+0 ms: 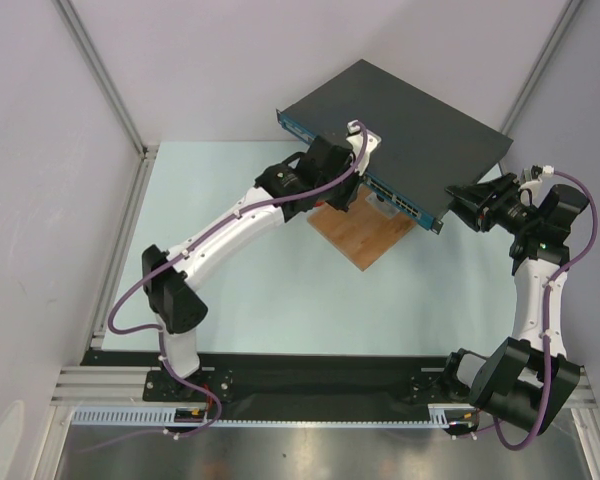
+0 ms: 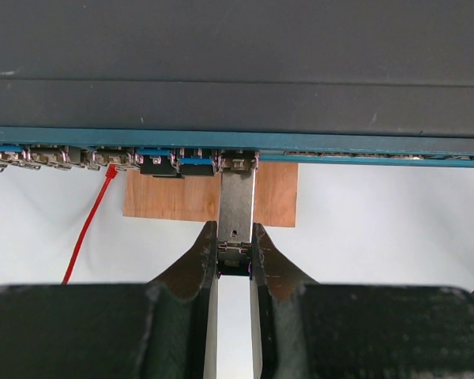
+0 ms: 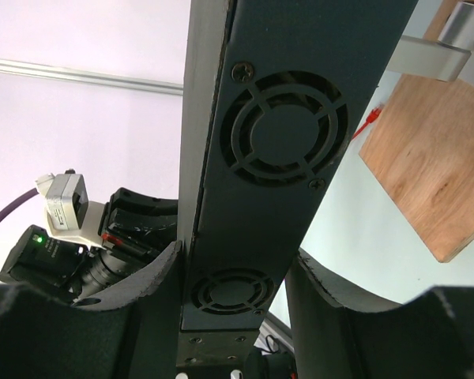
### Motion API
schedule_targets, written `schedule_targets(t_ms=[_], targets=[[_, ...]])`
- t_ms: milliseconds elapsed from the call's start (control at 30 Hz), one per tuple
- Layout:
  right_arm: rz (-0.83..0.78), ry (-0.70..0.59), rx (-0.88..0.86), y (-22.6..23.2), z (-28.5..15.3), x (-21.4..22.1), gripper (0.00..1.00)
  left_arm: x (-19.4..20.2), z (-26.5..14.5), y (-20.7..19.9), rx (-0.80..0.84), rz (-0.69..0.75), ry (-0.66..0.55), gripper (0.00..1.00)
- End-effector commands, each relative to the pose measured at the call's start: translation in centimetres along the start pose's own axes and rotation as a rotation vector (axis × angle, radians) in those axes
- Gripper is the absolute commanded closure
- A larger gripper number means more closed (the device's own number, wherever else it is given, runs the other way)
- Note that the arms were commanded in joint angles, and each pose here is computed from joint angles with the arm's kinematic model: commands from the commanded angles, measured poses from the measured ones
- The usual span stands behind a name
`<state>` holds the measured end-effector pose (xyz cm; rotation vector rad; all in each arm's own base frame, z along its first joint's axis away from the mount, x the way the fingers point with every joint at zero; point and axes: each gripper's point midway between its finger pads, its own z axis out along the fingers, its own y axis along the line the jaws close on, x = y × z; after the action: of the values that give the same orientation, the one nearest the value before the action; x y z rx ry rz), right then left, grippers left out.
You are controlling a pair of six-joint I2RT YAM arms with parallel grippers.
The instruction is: Insert the plug into the switch port
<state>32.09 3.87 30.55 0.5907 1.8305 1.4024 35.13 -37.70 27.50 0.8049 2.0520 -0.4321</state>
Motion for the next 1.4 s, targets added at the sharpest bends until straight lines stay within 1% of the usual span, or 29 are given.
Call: schedule_targets(t_ms=[0, 167, 200, 533, 633, 733, 800, 833, 867, 933, 967, 1033, 1100, 1133, 1167, 1233, 1267, 1367], targets=[[-0.243, -0.062, -0.029, 1.9, 0.2, -1.4, 1.0, -3.6, -0.9, 2.2, -0.076, -0.053, -0.11, 0.99], [-0.248, -0.056, -0.025, 1.7, 0.5, -1.2, 1.0, -5.2, -0.9, 1.2, -0.033, -0.05, -0.143, 1.0], [-0.253, -0.056, -0.027, 1.8, 0.5, -1.2, 1.0, -5.0, -0.4, 1.1, -0.029, -0.05, -0.134, 1.0], [-0.26, -0.041, 0.001, 1.5, 0.6, -1.0, 1.0, -6.6, 0.6, 0.5, -0.025, -0.053, -0.166, 1.0], [-0.27, -0.038, 0.006, 1.3, 0.7, -0.9, 1.0, -7.5, 0.3, -0.2, 0.005, -0.061, -0.19, 1.0], [-0.272, -0.033, 0.012, 1.2, 0.8, -0.8, 1.0, -9.0, -0.4, -0.7, 0.032, -0.063, -0.242, 1.0], [-0.272, -0.032, 0.012, 1.1, 0.8, -0.8, 1.0, -9.4, -0.6, -0.9, 0.041, -0.061, -0.26, 0.96], [-0.275, -0.033, 0.011, 1.2, 0.8, -0.8, 1.0, -9.5, -0.7, -0.9, 0.042, -0.057, -0.265, 0.93], [-0.273, -0.03, 0.01, 1.2, 0.8, -0.8, 1.0, -9.6, -0.7, -1.0, 0.052, -0.049, -0.266, 0.87], [-0.273, -0.032, 0.01, 1.2, 0.8, -0.9, 1.0, -9.4, -1.2, -0.9, 0.052, -0.04, -0.258, 0.81], [-0.273, -0.033, 0.009, 1.2, 0.8, -1.0, 1.0, -8.9, -1.1, -1.0, 0.058, -0.031, -0.244, 0.76], [-0.272, -0.032, 0.008, 1.3, 0.7, -1.0, 1.0, -8.6, -2.1, -0.7, 0.057, -0.026, -0.235, 0.73], [-0.272, -0.036, 0.007, 1.4, 0.5, -1.2, 1.0, -7.3, -2.3, -0.3, 0.053, -0.026, -0.2, 0.71], [-0.272, -0.038, 0.007, 1.3, 0.5, -1.3, 1.0, -7.3, -3.2, 0.0, 0.048, -0.022, -0.2, 0.68], [-0.27, -0.037, 0.005, 1.4, 0.5, -1.3, 1.0, -6.4, -3.1, 0.2, 0.044, -0.021, -0.176, 0.66], [-0.272, -0.04, 0.003, 1.4, 0.4, -1.3, 1.0, -5.9, -4.3, 0.5, 0.044, -0.019, -0.168, 0.61], [-0.274, -0.039, 0.002, 1.4, 0.4, -1.4, 1.0, -4.9, -4.1, 0.6, 0.043, -0.014, -0.143, 0.6], [-0.276, -0.04, 0.002, 1.4, 0.3, -1.4, 1.0, -3.4, -5.0, -0.1, 0.086, 0.008, -0.105, 0.52]])
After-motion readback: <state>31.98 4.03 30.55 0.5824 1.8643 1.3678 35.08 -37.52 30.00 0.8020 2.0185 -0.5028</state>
